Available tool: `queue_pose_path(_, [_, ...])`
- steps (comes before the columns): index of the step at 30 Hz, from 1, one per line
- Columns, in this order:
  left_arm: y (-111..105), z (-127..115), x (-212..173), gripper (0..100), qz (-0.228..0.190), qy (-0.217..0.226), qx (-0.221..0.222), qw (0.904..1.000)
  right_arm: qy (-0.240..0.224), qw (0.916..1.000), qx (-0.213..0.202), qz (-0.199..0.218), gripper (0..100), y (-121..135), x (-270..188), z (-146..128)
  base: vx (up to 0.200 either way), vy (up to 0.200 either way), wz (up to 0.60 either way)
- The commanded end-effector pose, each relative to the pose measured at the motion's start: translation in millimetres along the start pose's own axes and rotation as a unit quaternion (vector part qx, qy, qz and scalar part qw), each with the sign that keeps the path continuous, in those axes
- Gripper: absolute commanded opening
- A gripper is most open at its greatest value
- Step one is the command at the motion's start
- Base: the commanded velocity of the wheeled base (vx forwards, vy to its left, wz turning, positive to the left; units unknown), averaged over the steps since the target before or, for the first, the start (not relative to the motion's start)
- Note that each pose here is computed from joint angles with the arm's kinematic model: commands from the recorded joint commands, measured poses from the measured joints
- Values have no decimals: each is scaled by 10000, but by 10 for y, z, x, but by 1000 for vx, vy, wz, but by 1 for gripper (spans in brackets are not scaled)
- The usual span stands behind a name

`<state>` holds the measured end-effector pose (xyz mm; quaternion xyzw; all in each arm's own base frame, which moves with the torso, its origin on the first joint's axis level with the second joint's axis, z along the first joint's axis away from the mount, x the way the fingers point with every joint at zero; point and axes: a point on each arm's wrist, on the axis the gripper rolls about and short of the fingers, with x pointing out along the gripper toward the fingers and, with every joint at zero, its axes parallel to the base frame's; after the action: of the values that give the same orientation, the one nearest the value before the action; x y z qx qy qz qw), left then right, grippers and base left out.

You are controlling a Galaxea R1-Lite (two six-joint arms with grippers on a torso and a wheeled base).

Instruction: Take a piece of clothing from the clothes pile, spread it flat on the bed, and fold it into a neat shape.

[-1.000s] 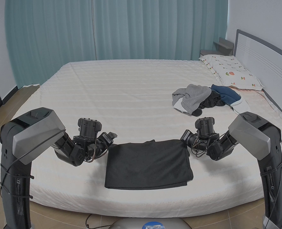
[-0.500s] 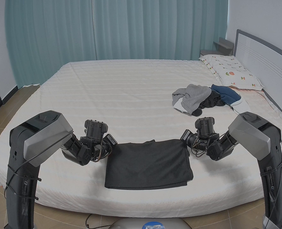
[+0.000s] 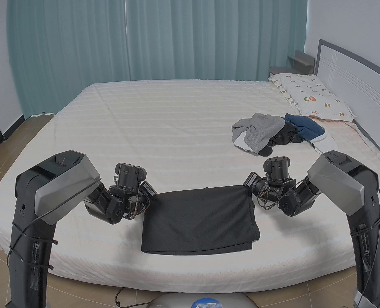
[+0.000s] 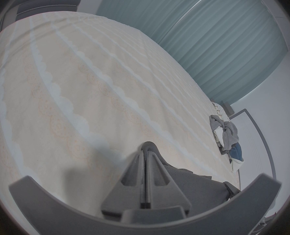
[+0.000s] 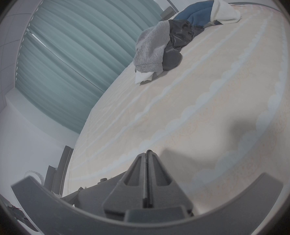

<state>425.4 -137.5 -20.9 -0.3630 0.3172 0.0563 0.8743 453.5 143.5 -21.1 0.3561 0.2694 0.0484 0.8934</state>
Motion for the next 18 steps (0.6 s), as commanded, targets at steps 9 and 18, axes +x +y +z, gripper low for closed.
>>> queue_pose_path(9, [4, -3, -2, 0, 10, 4, 0, 10000, 95, 9999, -38, -68, 0, -51, 38, -82, 0, 0, 0])
queue_pose_path(18, [15, -2, -16, 100, 8, 33, -34, 10000, 126, 9998, -61, -102, 100, -22, -84, -55, 0, 0, 0])
